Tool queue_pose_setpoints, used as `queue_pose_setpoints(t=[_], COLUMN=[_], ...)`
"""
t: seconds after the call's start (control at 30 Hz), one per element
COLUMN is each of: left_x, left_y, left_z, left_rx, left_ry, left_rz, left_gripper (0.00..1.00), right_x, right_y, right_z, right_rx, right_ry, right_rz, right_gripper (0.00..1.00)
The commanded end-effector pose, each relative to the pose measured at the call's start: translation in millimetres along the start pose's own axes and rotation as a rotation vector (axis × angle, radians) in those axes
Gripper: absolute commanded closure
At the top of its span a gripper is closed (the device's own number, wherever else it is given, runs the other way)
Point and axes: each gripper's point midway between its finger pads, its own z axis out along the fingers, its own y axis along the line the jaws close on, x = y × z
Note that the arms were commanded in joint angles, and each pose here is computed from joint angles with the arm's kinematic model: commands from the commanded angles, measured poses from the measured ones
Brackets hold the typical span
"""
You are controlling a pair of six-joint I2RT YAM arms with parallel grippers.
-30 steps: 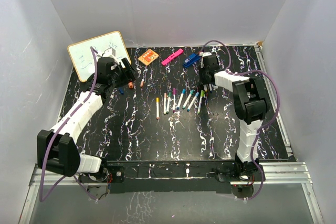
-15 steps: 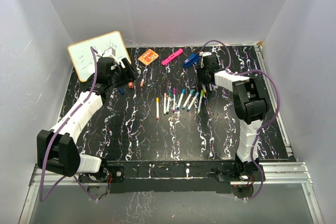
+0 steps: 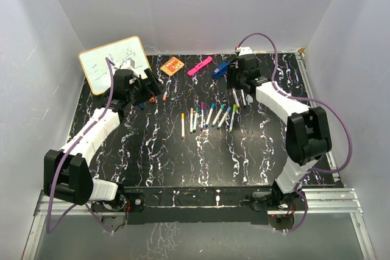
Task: Open the pen caps
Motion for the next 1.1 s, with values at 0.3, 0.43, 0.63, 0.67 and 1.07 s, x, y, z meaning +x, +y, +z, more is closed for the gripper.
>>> queue_pose_setpoints(t=[0.3,0.43,0.63,0.67,1.07], left_x=[0.0,1.1,3.8,4.0,4.6], left_y=[-17.6,-17.0,-14.7,-14.6,-10.8], left_z=[-6.8,-6.9,-5.7,-5.2,-2.6], left_rx=[0.11,0.11,0.107,0.106,0.094], left_ry=[-0.019,-0.017,-0.014,-0.013,-0.013], left_rz=[-0.036,-0.034,-0.035,-0.034,-0.024], left_gripper=[0.01,0.01,0.01,0.01,0.02], right_x=[91.5,104.9,121.7,123.2,132.7], right_y=[21.5,17.2,19.0,19.5,23.6], right_z=[-68.6,-68.8,-57.5,-55.1,-33.6], right_rx=[0.12,0.134,0.129,0.13,0.136], right_ry=[0.142,0.168,0.206,0.209,0.239], right_rz=[0.15,0.142,0.135,0.134,0.127], right_gripper=[0.31,0.32,0.35,0.36,0.41])
